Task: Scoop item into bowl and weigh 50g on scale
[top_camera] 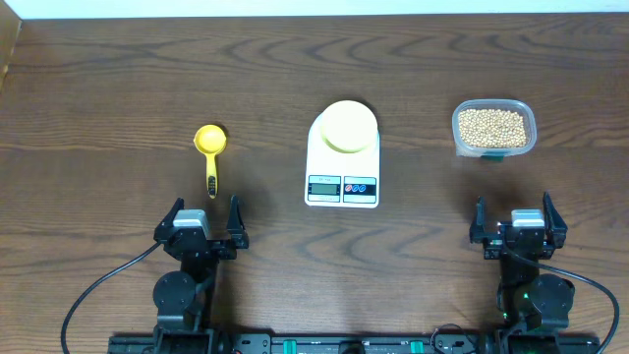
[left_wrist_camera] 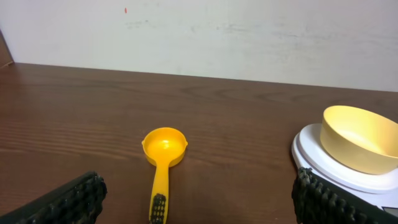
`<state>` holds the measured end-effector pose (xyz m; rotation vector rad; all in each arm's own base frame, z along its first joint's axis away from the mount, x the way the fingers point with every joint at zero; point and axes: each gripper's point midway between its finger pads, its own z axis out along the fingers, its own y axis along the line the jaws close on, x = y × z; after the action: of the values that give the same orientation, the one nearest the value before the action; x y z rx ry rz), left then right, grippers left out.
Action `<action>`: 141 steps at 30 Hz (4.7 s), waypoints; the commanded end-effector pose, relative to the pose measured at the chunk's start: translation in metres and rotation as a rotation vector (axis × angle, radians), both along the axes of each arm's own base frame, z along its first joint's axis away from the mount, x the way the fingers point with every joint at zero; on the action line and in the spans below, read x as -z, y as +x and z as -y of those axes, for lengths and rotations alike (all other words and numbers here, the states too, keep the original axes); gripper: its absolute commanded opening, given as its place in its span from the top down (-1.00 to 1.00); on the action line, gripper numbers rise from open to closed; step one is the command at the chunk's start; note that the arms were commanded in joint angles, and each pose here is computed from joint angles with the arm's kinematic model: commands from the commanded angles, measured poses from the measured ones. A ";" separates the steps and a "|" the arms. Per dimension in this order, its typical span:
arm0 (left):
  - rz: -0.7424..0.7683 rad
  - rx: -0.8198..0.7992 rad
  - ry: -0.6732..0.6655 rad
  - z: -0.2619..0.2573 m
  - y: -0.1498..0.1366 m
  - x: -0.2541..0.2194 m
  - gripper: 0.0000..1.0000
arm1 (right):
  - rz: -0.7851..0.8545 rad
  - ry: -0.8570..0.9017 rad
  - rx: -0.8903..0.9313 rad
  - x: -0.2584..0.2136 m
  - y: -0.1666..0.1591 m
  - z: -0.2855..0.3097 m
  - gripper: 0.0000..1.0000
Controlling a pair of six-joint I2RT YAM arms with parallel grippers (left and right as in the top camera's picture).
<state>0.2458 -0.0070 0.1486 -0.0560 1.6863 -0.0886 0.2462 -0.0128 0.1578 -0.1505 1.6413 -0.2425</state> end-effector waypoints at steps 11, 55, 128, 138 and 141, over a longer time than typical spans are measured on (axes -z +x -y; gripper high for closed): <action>-0.055 -0.019 -0.001 -0.003 0.003 -0.029 -0.95 | 0.001 -0.002 0.013 0.000 0.000 0.002 -0.99; -1.022 0.132 -0.022 -0.058 0.170 0.025 -0.69 | 0.001 -0.002 0.013 0.000 0.000 0.002 -0.98; -0.635 0.314 -0.032 0.100 0.149 -0.125 0.85 | 0.001 -0.002 0.013 0.000 0.000 0.002 -0.98; -0.665 0.323 -0.030 0.104 0.143 -0.120 0.85 | 0.001 -0.002 0.013 0.000 0.000 0.002 -0.99; -0.680 0.305 -0.067 0.104 0.143 -0.117 0.85 | 0.001 -0.002 0.013 0.000 0.000 0.002 -0.98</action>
<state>0.3906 -0.1112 0.2642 0.1898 2.3587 -0.3688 0.2461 -0.0134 0.1579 -0.1479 1.6412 -0.2453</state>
